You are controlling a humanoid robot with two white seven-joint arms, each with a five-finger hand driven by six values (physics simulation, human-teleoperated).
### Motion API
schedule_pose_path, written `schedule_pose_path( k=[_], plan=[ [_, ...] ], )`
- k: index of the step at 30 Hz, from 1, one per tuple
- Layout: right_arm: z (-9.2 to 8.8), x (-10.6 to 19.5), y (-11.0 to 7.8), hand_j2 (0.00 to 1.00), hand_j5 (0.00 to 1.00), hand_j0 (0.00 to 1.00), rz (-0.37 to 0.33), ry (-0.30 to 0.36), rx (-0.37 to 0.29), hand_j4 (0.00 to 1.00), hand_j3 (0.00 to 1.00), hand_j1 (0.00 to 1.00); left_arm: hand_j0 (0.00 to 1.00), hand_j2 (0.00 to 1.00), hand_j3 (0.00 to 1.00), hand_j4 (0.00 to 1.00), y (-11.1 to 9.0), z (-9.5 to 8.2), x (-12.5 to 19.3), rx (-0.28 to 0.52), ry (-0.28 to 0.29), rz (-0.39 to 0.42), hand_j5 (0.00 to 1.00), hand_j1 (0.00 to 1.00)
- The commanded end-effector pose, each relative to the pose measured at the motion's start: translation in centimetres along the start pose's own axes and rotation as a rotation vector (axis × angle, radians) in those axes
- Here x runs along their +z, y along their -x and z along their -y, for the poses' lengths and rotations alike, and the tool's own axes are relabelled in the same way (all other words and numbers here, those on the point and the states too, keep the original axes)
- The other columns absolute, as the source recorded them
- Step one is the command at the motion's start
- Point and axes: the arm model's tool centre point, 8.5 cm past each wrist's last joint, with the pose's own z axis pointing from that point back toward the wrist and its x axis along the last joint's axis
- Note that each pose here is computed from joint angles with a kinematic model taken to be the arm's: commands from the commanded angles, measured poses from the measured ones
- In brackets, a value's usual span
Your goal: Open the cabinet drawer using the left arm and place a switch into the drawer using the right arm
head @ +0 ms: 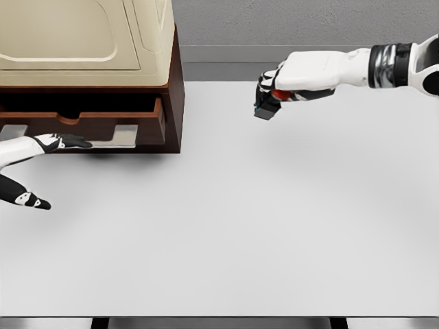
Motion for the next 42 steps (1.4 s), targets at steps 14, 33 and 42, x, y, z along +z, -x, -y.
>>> schedule_pose_path(
  k=[14, 33, 42],
  plan=[
    [3.2, -2.1, -1.4, 0.42, 0.42, 0.42, 0.066, 0.058, 0.012, 0.42, 0.42, 0.42, 1.00, 1.00, 1.00, 1.00, -0.5, -0.6, 0.7, 0.006, -0.008, -0.007, 1.00, 1.00],
    [7.8, -4.7, -4.8, 0.42, 0.42, 0.42, 0.181, 0.135, 0.071, 0.42, 0.42, 0.42, 1.00, 1.00, 1.00, 1.00, 0.0, -2.0, 2.0, 0.001, -0.049, -0.044, 1.00, 1.00],
    [8.2, -4.7, -4.9, 0.42, 0.42, 0.42, 0.183, 0.138, 0.078, 0.42, 0.42, 0.42, 1.00, 1.00, 1.00, 1.00, 0.8, -1.1, 0.3, 0.026, -0.061, -0.012, 1.00, 1.00]
  ],
)
